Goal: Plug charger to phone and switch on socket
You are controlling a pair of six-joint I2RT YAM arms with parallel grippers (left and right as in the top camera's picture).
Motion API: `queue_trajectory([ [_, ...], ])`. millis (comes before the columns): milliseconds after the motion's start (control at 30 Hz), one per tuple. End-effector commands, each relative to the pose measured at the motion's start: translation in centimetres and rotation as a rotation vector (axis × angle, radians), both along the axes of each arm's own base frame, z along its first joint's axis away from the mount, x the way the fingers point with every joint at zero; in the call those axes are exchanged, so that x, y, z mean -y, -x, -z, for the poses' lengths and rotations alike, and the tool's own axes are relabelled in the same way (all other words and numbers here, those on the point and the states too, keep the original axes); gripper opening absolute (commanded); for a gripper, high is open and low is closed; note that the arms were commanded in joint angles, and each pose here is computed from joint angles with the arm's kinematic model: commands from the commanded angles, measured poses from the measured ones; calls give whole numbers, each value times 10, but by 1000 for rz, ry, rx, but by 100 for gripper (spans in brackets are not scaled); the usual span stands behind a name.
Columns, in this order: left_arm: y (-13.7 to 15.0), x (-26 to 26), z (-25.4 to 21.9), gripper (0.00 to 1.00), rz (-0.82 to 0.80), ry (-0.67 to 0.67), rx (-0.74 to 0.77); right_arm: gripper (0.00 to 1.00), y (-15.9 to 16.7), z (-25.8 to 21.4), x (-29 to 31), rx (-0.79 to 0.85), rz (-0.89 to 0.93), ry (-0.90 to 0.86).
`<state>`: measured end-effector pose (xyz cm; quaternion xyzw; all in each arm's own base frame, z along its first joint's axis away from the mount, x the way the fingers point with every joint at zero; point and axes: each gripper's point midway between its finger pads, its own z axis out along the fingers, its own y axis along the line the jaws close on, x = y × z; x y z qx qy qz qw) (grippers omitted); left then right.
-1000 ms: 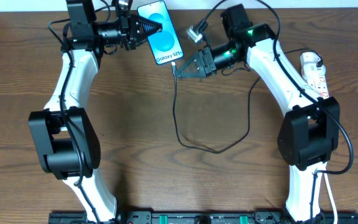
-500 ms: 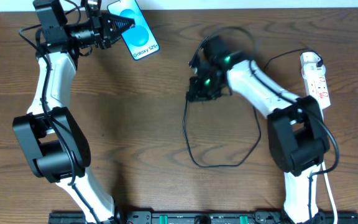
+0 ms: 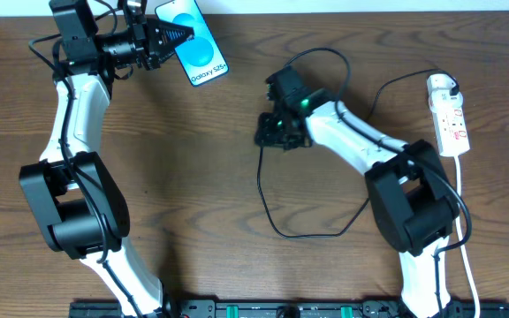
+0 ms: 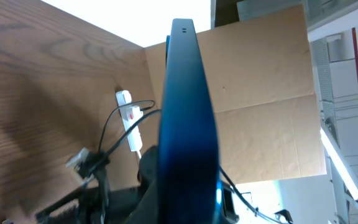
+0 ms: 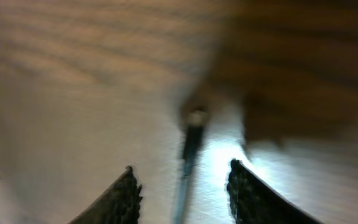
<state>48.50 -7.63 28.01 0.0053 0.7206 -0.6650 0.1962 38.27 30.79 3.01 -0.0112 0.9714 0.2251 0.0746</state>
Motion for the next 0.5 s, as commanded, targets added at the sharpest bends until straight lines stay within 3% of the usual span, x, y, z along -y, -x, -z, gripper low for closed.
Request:
queue_trajectory([
  [0,7,2,-10,7,32,6,40,35,16,10,-14,-55,50,6],
  [467,8,2,-9,7,32,9,27,34,15,24,0,-97,107,47],
])
